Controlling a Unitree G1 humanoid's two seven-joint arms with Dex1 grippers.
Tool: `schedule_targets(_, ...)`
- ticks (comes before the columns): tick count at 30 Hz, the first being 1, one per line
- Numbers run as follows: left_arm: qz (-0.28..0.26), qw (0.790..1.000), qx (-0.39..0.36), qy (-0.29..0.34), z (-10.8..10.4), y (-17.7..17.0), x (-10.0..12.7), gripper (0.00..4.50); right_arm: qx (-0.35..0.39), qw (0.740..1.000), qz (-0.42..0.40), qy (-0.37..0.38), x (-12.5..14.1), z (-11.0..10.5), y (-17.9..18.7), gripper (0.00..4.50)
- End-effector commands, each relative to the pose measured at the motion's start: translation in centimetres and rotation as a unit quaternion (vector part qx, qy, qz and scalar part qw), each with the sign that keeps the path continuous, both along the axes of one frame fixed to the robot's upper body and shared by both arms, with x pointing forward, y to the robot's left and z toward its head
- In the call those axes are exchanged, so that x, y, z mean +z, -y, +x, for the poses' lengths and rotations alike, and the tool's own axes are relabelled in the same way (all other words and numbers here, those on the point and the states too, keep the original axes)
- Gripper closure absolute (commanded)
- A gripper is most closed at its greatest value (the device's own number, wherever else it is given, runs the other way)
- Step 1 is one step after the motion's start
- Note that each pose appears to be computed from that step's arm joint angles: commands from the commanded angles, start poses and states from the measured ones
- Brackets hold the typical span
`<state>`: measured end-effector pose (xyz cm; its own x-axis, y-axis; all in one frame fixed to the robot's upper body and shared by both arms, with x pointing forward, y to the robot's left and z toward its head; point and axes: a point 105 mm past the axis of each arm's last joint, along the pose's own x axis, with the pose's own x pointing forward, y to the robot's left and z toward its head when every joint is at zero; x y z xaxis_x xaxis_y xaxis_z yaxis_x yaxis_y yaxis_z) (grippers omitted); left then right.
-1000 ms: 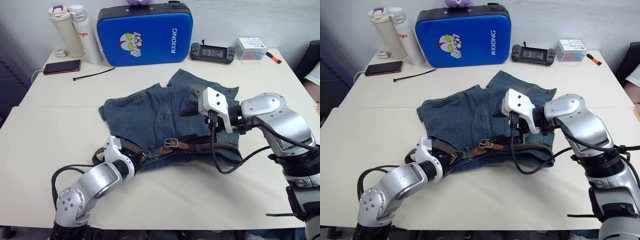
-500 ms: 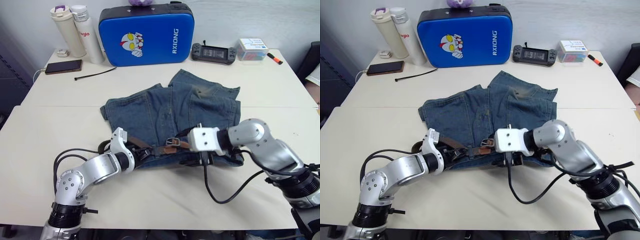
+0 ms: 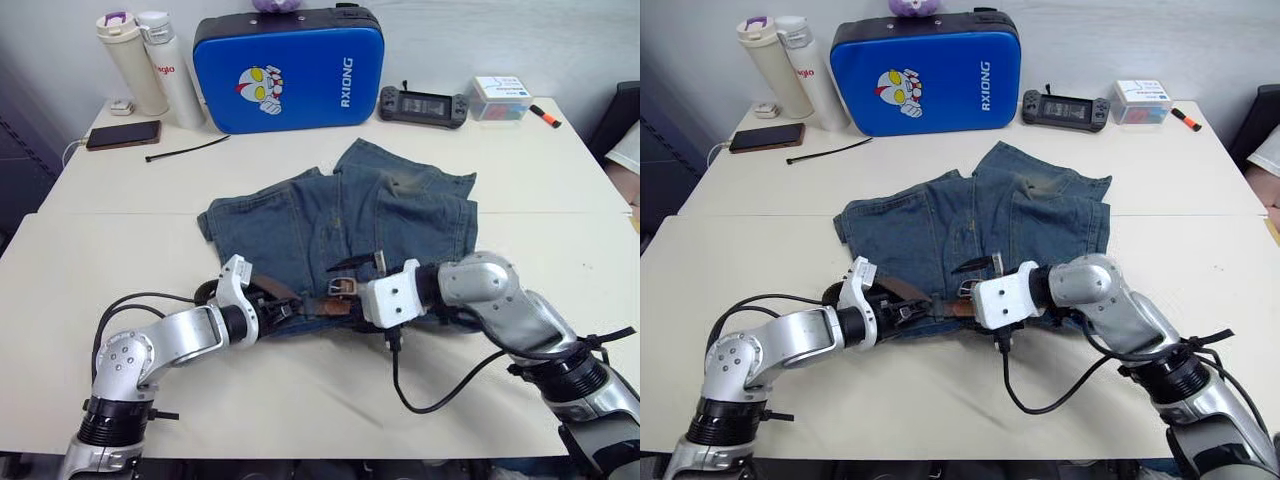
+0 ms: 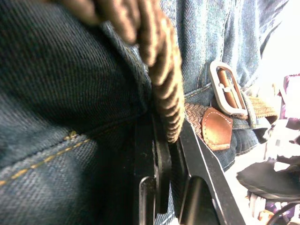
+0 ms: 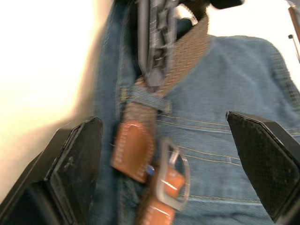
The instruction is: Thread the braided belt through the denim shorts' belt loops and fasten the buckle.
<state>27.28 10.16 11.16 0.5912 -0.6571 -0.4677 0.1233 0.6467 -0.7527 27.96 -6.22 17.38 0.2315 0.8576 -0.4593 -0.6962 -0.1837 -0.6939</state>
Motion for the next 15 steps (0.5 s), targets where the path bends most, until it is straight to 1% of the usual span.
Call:
schedule_targets(1, 0.005, 1.000, -0.014, 0.010, -0.5, -0.5, 0.1, 3.02, 0.017, 0.999, 0.024, -0.021, 2.5, -1.1, 0.3, 0.00)
schedule_targets(2, 0.008, 1.000, -0.022, 0.020, -0.7, -0.7, 0.4, 2.80, 0.018, 0.999, 0.029, -0.031, 2.9, -1.3, 0.3, 0.00)
schedule_targets(3, 0.011, 0.999, -0.032, 0.030, -0.9, -0.8, 0.7, 2.24, 0.019, 0.998, 0.035, -0.042, 3.2, -1.4, 0.3, 0.00)
schedule_targets(4, 0.015, 0.998, -0.038, 0.039, -1.1, -1.2, 1.0, 1.90, 0.018, 0.998, 0.036, -0.046, 3.3, -1.4, 0.4, 0.00)
schedule_targets(6, 0.030, 0.996, -0.058, 0.057, -1.7, -2.1, 1.5, 1.08, 0.016, 0.998, 0.035, -0.056, 3.5, -1.5, 0.5, 0.00)
schedule_targets(8, 0.045, 0.993, -0.083, 0.074, -2.4, -3.4, 2.3, 0.15, 0.017, 0.997, 0.034, -0.066, 3.7, -1.6, 0.6, 0.00)
schedule_targets(9, 0.057, 0.990, -0.105, 0.077, -3.0, -4.1, 2.6, 0.02, 0.018, 0.997, 0.033, -0.070, 3.8, -1.7, 0.6, 0.00)
schedule_targets(12, 0.089, 0.979, -0.165, 0.079, -4.8, -6.1, 4.0, 0.02, 0.022, 0.996, 0.025, -0.085, 3.8, -1.9, 0.7, 0.00)
schedule_targets(14, 0.108, 0.973, -0.190, 0.075, -5.5, -6.8, 4.8, 0.02, 0.023, 0.995, 0.024, -0.093, 3.9, -1.9, 0.7, 0.00)
schedule_targets(15, 0.124, 0.967, -0.212, 0.072, -6.0, -6.9, 5.1, 0.02, 0.023, 0.995, 0.022, -0.095, 3.9, -1.9, 0.7, 0.00)
